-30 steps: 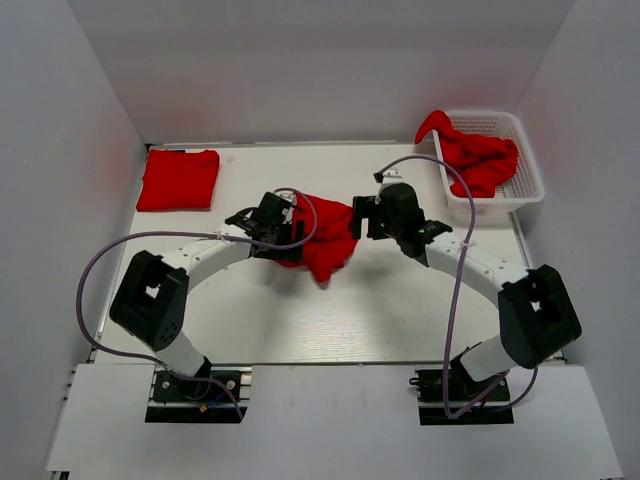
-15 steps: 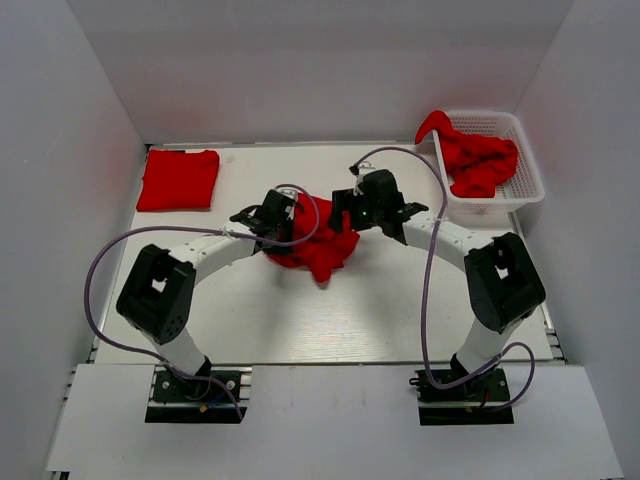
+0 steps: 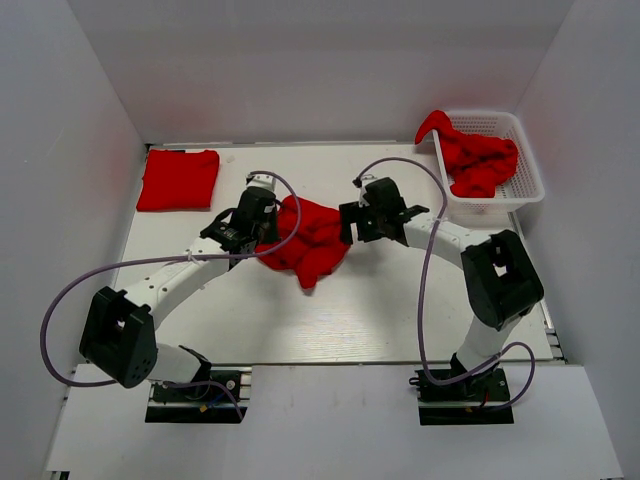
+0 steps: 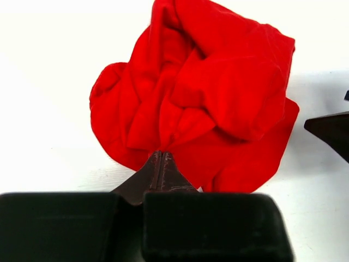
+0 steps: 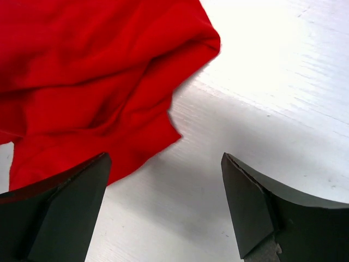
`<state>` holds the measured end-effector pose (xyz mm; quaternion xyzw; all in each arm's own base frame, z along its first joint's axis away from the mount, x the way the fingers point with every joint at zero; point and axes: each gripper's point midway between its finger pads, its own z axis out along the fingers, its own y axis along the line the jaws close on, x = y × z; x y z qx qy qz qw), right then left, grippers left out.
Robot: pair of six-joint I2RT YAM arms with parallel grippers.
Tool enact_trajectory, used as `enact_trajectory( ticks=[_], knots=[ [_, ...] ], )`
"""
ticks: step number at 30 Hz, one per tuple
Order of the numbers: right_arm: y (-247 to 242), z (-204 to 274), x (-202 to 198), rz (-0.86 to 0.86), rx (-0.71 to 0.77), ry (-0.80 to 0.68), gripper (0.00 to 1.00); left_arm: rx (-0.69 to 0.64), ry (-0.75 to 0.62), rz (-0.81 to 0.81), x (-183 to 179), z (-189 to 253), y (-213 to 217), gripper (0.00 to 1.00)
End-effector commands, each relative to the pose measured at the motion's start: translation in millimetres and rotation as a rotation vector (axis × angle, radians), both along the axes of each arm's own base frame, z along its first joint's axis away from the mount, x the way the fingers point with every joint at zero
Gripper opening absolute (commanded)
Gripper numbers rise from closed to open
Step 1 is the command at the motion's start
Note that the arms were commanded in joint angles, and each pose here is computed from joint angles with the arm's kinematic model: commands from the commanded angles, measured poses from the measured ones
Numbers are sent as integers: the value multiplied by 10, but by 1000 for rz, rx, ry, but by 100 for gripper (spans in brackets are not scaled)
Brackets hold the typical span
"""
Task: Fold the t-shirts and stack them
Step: Flatten out the tshirt
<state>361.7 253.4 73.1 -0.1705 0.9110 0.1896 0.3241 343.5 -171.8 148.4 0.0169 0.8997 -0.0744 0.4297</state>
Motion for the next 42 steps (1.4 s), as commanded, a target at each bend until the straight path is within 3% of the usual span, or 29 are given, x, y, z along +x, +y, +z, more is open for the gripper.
enact_trajectory(
  ticks=[1, 8, 17, 26, 30, 33, 34, 35, 39, 42],
  knots=[
    [115, -13, -17, 36, 46, 21, 86, -5, -45, 38, 25, 129, 77, 0],
    [307, -65, 45, 63, 115, 46, 82, 0, -37, 37, 11, 113, 85, 0],
    [136, -116, 494, -89, 8, -65, 77, 0, -37, 37, -27, 125, 109, 0],
    [328, -138, 821, -28, 1, -133, 73, 12, -41, 39, -42, 120, 139, 0],
    [527, -149, 882, 70, 44, -162, 57, 22, -36, 46, -50, 108, 163, 0],
    [614, -35, 951, 120, 66, -222, 32, 28, -40, 55, -43, 111, 184, 0],
    [620, 10, 977, 124, 70, -240, 11, 28, -40, 55, -43, 111, 184, 0],
    [610, 63, 1000, 126, 68, -251, 0, 30, -52, 65, -20, 153, 194, 0],
    [477, 482, 1168, 52, 55, -343, 0, 36, -108, 112, 85, 393, 244, 0],
    [81, 1026, 1325, -124, 30, -462, 0, 55, -188, 184, 210, 718, 348, 0]
  ],
)
